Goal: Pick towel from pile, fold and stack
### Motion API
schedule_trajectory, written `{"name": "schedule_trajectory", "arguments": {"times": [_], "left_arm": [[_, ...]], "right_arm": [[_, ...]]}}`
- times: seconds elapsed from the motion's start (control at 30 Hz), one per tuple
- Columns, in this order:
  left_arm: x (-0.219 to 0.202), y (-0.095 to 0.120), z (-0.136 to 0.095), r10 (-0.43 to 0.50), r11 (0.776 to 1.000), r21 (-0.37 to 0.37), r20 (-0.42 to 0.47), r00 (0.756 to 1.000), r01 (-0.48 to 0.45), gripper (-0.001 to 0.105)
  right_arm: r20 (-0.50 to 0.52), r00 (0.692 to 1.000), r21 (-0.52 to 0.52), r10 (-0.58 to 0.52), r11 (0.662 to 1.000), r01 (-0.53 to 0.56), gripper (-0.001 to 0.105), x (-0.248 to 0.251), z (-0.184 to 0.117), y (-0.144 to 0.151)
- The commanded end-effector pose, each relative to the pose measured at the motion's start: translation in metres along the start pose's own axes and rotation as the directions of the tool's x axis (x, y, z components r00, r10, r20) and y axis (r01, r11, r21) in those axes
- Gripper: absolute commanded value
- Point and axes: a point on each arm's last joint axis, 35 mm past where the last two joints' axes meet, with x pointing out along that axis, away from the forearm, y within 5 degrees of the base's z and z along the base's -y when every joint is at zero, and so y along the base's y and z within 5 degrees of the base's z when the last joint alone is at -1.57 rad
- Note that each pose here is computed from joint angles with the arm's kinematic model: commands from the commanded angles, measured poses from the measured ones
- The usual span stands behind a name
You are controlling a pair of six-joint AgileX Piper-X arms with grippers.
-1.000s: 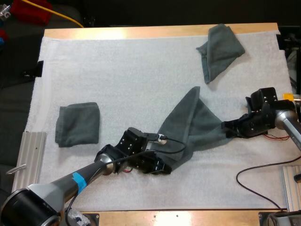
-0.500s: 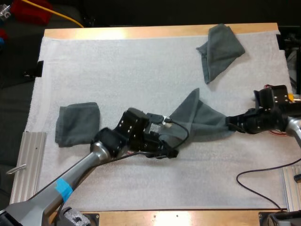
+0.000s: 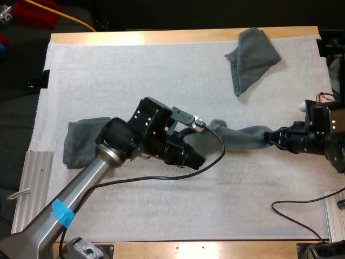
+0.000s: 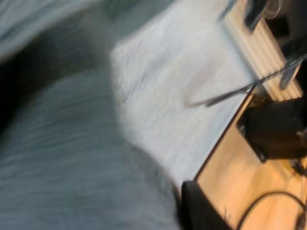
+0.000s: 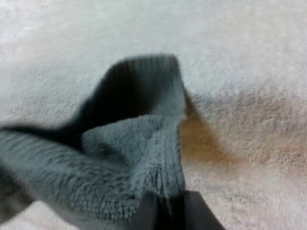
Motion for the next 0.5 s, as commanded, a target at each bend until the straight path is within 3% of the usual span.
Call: {"name": "schedule_trajectory", "arguments": {"times": [0.0, 0.23, 0.47], "left_arm": [[-0.008, -0.007, 0.001, -0.021, 1.0, 0.016, 0.006, 1.0, 0.021, 0.0], [-0.028, -0.025, 0.004, -0.029, 0.999, 0.039, 0.023, 0.999, 0.028, 0.0], [-0.055, -0.043, -0.006, -0.029, 0.995, 0.1, 0.104, 0.994, 0.018, 0.0]], "right_arm": [[0.006, 1.0, -0.023, -0.021, 1.0, 0.021, 0.001, -0.008, 0.004, 0.007], [0.034, 0.998, -0.094, -0.056, 0.994, 0.058, 0.001, -0.031, 0.021, 0.03], [0.05, 0.997, -0.136, -0.051, 0.989, 0.057, 0.001, -0.051, 0.033, 0.048]]}}
